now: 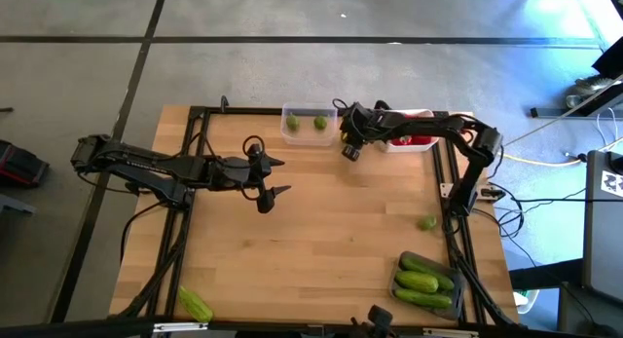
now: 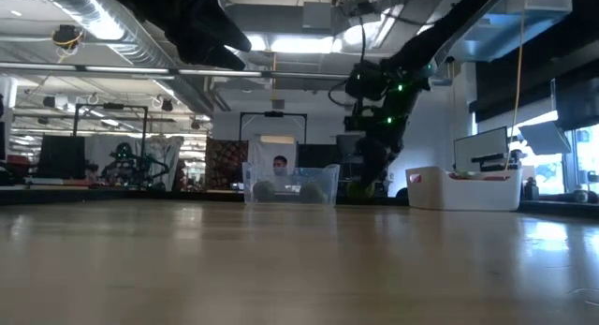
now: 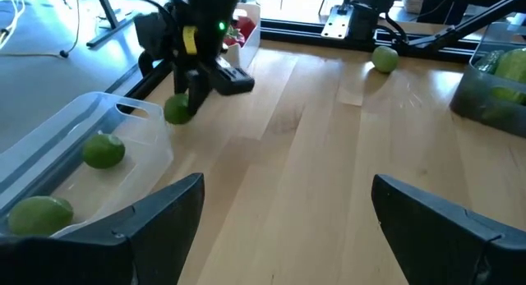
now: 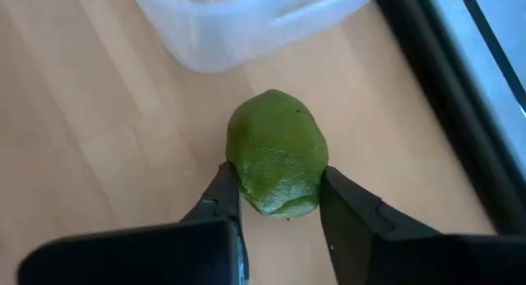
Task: Sort produce into baskets
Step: Put the green lime into the transparent bin
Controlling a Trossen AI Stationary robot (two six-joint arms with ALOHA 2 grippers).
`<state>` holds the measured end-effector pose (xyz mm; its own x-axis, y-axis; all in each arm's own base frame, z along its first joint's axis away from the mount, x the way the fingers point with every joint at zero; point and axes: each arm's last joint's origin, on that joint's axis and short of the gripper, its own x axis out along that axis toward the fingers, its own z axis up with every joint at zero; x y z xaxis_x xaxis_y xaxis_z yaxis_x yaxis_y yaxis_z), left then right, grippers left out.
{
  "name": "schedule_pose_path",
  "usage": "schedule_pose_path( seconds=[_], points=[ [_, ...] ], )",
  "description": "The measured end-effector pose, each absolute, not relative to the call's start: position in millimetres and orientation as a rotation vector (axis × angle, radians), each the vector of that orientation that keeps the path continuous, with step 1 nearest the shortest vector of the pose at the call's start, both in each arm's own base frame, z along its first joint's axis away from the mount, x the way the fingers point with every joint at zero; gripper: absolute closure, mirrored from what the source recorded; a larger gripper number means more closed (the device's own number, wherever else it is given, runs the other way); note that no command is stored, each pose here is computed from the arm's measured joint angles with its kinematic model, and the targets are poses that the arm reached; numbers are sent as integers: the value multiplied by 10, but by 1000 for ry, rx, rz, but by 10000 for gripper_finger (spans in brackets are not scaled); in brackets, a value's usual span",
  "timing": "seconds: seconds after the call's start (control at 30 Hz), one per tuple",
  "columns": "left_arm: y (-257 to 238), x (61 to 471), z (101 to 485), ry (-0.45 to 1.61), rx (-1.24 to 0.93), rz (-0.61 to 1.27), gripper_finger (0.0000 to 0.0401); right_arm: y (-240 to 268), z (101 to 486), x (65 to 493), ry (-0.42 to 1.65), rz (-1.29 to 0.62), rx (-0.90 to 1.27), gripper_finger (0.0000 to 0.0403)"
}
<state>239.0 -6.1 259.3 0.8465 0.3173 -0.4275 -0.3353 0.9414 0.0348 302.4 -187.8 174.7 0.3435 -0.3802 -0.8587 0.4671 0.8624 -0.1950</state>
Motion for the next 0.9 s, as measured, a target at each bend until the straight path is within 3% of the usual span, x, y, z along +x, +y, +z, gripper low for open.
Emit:
schedule_pose_path(
  seconds=[0.43, 0.9],
  points=[
    [-61, 2389, 2592, 446, -36, 343, 54, -1877, 2574, 3013, 893, -604, 40, 311],
    [-61, 2389, 2592, 446, -37, 343, 54, -1954, 2602, 3231, 672, -499, 75, 310]
  ],
)
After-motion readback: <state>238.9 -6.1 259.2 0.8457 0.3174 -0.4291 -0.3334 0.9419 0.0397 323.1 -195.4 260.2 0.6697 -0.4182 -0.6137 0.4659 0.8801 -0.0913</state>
